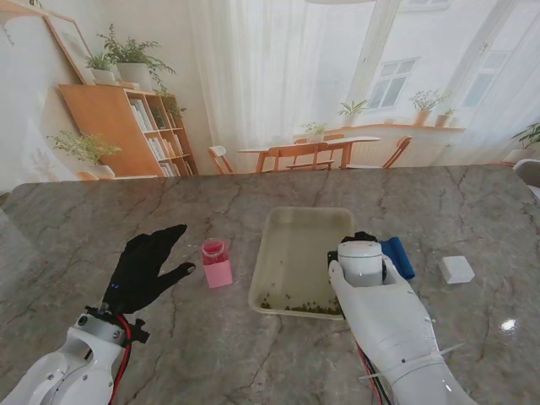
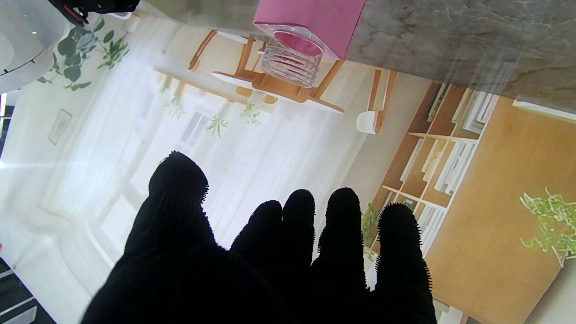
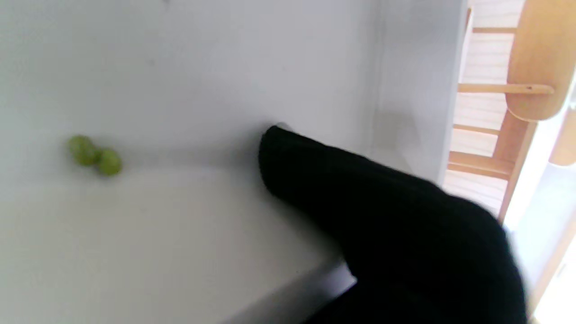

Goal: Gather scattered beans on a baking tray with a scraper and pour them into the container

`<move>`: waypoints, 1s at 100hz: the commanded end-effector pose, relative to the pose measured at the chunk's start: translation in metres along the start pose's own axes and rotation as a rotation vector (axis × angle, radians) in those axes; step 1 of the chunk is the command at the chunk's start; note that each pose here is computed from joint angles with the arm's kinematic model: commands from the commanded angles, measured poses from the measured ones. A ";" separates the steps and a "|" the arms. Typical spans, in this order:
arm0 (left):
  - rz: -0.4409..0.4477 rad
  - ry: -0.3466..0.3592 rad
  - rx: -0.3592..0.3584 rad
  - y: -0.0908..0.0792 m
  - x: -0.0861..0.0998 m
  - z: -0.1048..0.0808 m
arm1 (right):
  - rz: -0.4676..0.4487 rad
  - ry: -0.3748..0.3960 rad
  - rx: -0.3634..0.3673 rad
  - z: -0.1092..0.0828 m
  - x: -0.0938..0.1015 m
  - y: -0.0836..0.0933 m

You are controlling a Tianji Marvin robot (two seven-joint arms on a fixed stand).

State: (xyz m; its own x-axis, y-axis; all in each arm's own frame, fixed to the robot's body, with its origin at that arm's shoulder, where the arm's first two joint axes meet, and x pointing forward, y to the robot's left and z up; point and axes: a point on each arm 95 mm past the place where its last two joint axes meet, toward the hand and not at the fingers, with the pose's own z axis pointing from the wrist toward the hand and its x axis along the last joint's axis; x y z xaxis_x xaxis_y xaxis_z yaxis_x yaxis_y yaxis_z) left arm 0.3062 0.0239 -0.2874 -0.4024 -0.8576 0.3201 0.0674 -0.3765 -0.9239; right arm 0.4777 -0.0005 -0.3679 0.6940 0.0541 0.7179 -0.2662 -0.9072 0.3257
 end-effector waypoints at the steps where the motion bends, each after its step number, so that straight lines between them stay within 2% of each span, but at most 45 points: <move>1: -0.003 -0.004 -0.003 0.001 0.002 -0.001 | 0.031 0.012 0.018 -0.002 0.001 -0.004; 30: 0.000 -0.006 -0.004 0.001 0.002 0.000 | 0.157 0.105 -0.008 -0.007 0.011 -0.001; 50: 0.011 -0.012 0.003 0.000 0.001 -0.002 | 0.224 0.141 -0.006 -0.016 0.028 -0.001; 70: 0.014 -0.013 0.005 0.000 0.001 -0.003 | 0.256 0.179 -0.015 -0.026 0.056 -0.001; 100: 0.041 -0.031 0.009 -0.003 -0.001 -0.007 | 0.233 0.269 -0.026 -0.041 0.107 0.004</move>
State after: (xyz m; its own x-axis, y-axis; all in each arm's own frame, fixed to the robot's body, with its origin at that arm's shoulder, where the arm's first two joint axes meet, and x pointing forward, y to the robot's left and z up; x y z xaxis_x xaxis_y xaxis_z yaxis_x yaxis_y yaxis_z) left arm 0.3028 0.0292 -0.2848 -0.3745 -0.8823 0.2851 0.0962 -0.3428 -0.9345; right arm 0.5105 0.0106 -0.2968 0.4763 -0.0386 0.8784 -0.4273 -0.8833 0.1929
